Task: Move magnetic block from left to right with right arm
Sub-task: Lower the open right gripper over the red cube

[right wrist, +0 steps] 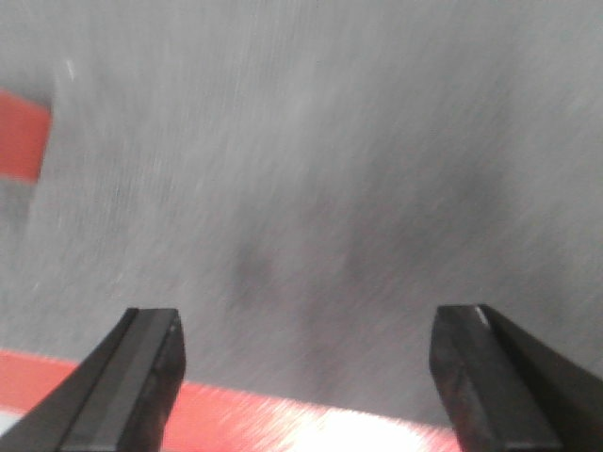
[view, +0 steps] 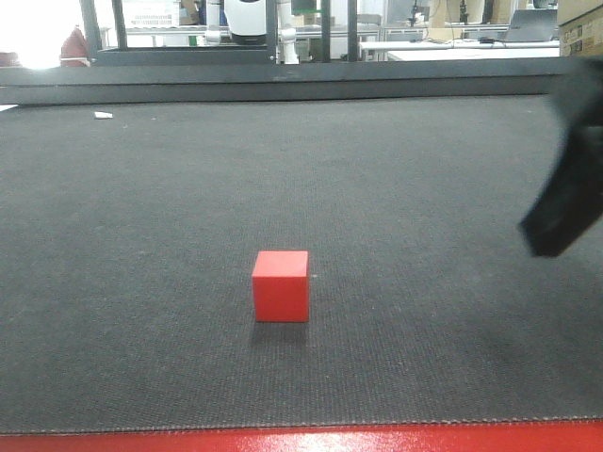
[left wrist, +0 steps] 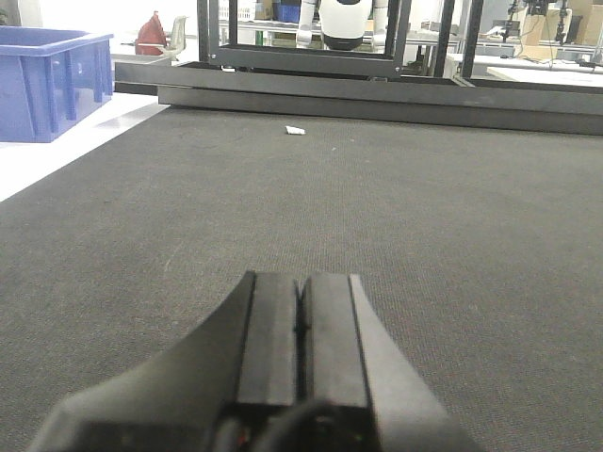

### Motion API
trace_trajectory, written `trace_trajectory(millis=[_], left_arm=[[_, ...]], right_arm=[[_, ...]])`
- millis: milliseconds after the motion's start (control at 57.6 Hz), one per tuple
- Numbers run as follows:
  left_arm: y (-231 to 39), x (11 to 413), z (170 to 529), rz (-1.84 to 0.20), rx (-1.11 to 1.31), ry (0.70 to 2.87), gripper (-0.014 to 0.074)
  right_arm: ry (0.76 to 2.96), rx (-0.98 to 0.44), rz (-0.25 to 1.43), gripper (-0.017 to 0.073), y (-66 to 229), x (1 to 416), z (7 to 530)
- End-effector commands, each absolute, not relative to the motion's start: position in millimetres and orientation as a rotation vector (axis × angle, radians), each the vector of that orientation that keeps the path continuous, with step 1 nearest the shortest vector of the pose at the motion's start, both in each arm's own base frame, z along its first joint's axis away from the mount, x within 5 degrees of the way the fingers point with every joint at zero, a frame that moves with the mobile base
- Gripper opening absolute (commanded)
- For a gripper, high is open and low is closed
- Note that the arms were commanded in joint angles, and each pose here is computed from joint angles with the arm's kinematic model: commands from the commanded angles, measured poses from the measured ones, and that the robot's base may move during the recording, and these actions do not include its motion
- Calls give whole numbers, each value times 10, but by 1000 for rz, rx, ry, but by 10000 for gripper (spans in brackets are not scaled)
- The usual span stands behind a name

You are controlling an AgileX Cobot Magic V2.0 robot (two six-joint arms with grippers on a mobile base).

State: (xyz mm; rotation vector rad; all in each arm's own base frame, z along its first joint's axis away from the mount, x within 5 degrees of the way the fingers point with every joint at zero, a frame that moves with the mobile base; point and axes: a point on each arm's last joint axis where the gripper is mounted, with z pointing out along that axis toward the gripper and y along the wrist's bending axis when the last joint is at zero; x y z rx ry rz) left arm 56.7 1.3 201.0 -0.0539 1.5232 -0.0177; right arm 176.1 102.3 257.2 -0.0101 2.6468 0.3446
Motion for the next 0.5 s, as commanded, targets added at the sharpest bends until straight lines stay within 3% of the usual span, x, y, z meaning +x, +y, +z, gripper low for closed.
trace_trajectory(millis=[0,139,486], left_arm=[[14,555,2065,-28,-57,1436,-126],[14,555,2065,-28,-57,1436,-126],[14,555,2065,-28,-57,1436,-126]], right_arm=[[2698,22,327,634,1172,1892,2697],[2814,22,255,634,1379,2053,2739],[2863,19,260,634,1846,2336,2965]])
